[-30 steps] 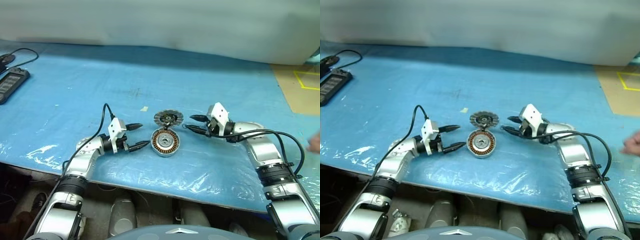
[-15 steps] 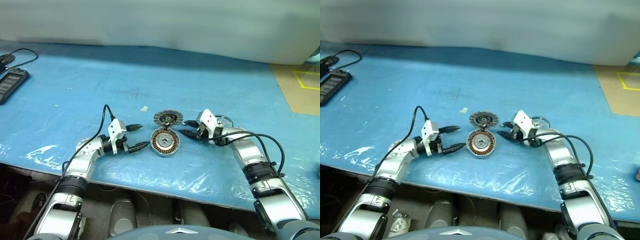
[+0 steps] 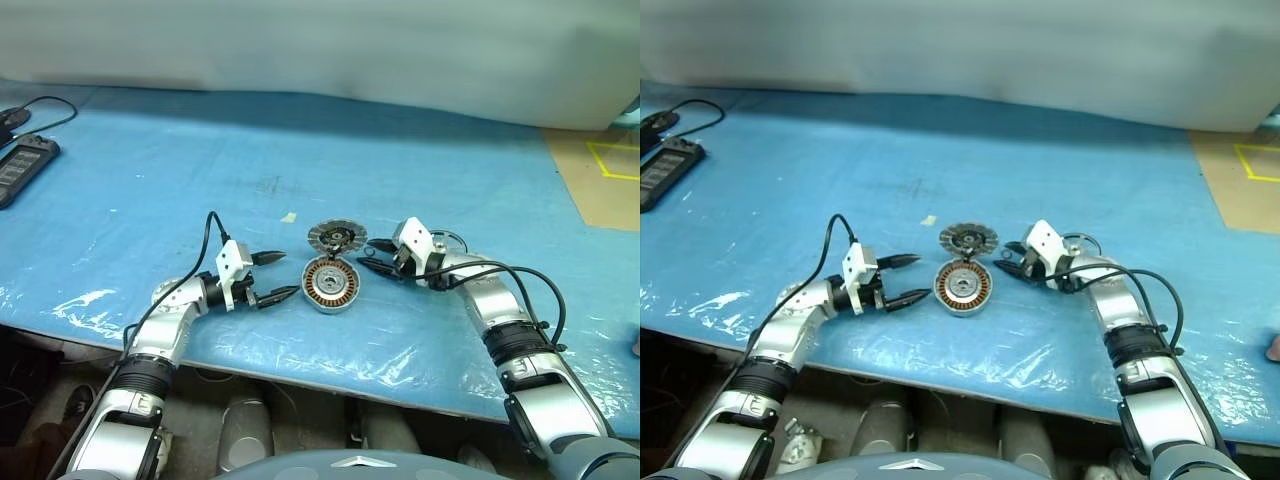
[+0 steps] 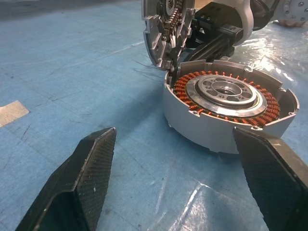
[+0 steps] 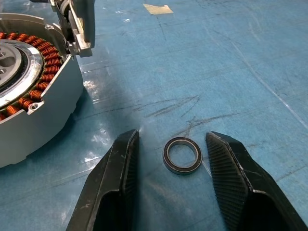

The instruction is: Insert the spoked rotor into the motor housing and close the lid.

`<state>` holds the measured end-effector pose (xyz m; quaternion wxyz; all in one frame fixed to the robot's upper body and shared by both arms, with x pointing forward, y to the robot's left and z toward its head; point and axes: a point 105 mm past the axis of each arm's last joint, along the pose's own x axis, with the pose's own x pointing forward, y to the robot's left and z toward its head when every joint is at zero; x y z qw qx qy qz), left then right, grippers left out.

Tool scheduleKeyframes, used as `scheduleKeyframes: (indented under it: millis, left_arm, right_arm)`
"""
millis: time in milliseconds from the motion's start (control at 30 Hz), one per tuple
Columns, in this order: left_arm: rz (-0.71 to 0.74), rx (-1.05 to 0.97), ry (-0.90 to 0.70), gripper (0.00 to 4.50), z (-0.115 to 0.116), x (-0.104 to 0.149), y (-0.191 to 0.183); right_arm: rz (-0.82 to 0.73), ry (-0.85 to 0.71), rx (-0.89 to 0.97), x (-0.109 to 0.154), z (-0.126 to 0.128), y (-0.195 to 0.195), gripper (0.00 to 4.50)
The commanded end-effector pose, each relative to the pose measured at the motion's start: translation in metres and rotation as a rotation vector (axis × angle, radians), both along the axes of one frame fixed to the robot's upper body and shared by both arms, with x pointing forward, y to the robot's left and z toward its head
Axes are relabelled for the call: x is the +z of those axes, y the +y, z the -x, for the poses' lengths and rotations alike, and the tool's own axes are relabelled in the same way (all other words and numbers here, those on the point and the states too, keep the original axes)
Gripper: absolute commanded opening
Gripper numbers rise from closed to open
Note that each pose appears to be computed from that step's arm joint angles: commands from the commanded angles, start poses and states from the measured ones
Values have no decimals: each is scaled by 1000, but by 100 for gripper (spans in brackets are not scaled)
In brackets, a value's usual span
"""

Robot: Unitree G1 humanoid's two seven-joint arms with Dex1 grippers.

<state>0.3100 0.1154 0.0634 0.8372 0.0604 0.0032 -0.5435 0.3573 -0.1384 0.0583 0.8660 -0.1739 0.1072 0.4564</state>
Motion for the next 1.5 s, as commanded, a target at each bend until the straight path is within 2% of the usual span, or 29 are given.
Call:
scheduleKeyframes:
  millis: [33,100,133,300,400,467,633,933,1200,1500]
  left_arm:
    - [-8,-16,-32,409,-1,7,0]
    - [-10,-16,-32,409,-1,7,0]
    - [-10,-15,-32,409,-1,7,0]
    - [-9,-16,-36,409,-1,8,0]
    - [-9,-19,-35,409,-1,8,0]
    - [-9,-22,-34,409,-1,8,0]
    - [-8,-30,-33,409,-2,7,-2]
    - [-14,-68,-20,409,2,4,-7]
    - [-12,-78,-19,409,3,5,-10]
    - [-10,-79,-20,409,3,4,-14]
  right_arm:
    - [44,14,-47,-8,-2,-11,141]
    - [48,11,-48,-8,-2,-12,73]
    - [53,10,-48,-8,-2,-13,57]
    - [60,2,-41,-5,0,-18,57]
    - [-2,-39,-20,12,1,-18,57]
    - [-48,-46,15,23,8,-19,57]
    - [8,-30,102,29,28,-25,57]
    - [-43,4,332,49,63,12,57]
    - [-52,-13,421,54,65,44,57]
    - [-30,-26,448,46,59,62,57]
